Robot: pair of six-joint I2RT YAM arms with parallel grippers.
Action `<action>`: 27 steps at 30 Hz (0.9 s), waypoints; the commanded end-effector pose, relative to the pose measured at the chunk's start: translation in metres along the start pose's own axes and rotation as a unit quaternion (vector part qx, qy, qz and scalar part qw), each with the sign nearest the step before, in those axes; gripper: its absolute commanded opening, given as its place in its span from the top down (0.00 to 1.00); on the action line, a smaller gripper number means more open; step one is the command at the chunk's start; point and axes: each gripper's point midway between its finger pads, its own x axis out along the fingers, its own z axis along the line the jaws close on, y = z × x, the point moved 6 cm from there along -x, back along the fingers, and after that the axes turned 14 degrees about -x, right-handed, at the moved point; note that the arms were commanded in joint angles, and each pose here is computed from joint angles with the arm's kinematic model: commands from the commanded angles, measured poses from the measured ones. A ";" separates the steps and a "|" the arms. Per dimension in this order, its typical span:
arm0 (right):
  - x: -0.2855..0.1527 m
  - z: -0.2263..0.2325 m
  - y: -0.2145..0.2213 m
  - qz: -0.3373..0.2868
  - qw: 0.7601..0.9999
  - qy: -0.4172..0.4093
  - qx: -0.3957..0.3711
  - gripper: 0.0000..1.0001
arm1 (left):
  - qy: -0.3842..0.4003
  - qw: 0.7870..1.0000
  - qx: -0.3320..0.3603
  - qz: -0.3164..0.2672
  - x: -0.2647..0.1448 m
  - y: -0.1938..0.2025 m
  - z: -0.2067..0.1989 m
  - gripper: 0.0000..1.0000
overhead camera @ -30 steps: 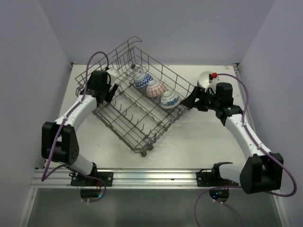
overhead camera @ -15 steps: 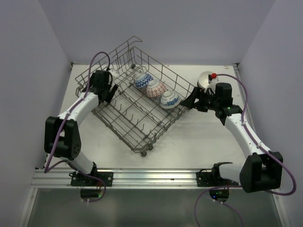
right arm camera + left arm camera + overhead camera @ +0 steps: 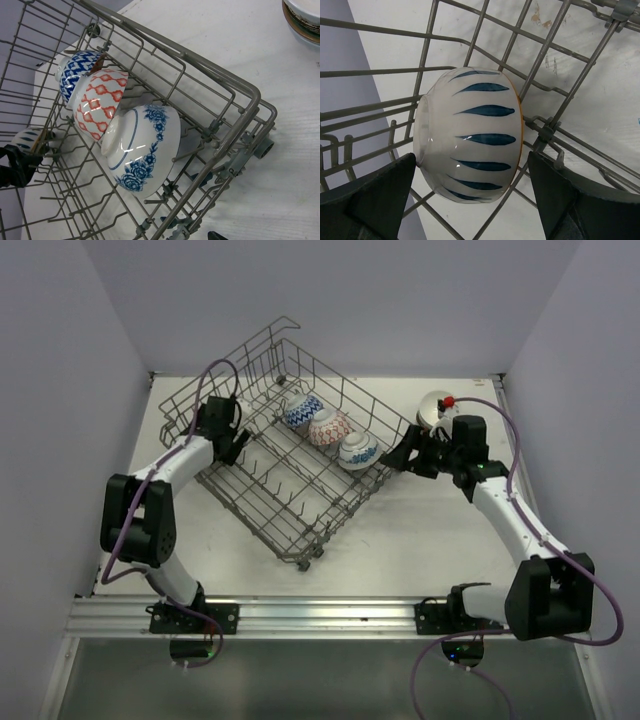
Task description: Unload the bowls from the dish rack
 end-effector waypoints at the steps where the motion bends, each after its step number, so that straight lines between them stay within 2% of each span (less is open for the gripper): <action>1: 0.000 0.004 -0.009 -0.010 1.000 -0.014 -0.007 0.20 | -0.002 1.000 -0.001 -0.018 0.006 -0.010 0.003 0.04; 4: -0.001 0.004 -0.009 -0.010 1.000 -0.014 -0.009 0.20 | 0.001 1.000 0.001 -0.012 0.011 -0.011 0.001 0.06; 7: -0.001 0.003 -0.009 -0.009 1.000 -0.010 -0.010 0.20 | 0.007 1.000 -0.003 -0.008 0.016 -0.012 -0.002 0.17; 8: -0.001 0.003 -0.009 -0.009 1.000 -0.009 -0.011 0.20 | 0.009 1.000 -0.004 -0.007 0.016 -0.013 -0.003 0.29; 10: -0.002 0.003 -0.009 -0.011 1.000 -0.006 -0.011 0.20 | 0.006 1.000 -0.011 -0.013 0.014 -0.016 -0.002 0.45; 11: -0.002 0.002 -0.009 -0.011 1.000 -0.004 -0.013 0.20 | 0.003 1.000 -0.012 -0.017 0.012 -0.018 -0.002 0.59; 14: -0.006 0.005 -0.009 -0.014 1.000 -0.005 -0.015 0.20 | -0.013 0.999 -0.022 -0.031 0.005 -0.023 0.005 0.78; 21: -0.015 0.011 -0.012 -0.025 0.999 -0.014 -0.028 0.20 | -0.019 0.996 -0.049 -0.077 -0.023 -0.045 0.017 0.92; 27: -0.023 0.016 -0.015 -0.040 0.998 -0.014 -0.036 0.20 | -0.048 0.991 -0.036 -0.116 -0.053 -0.058 0.015 0.96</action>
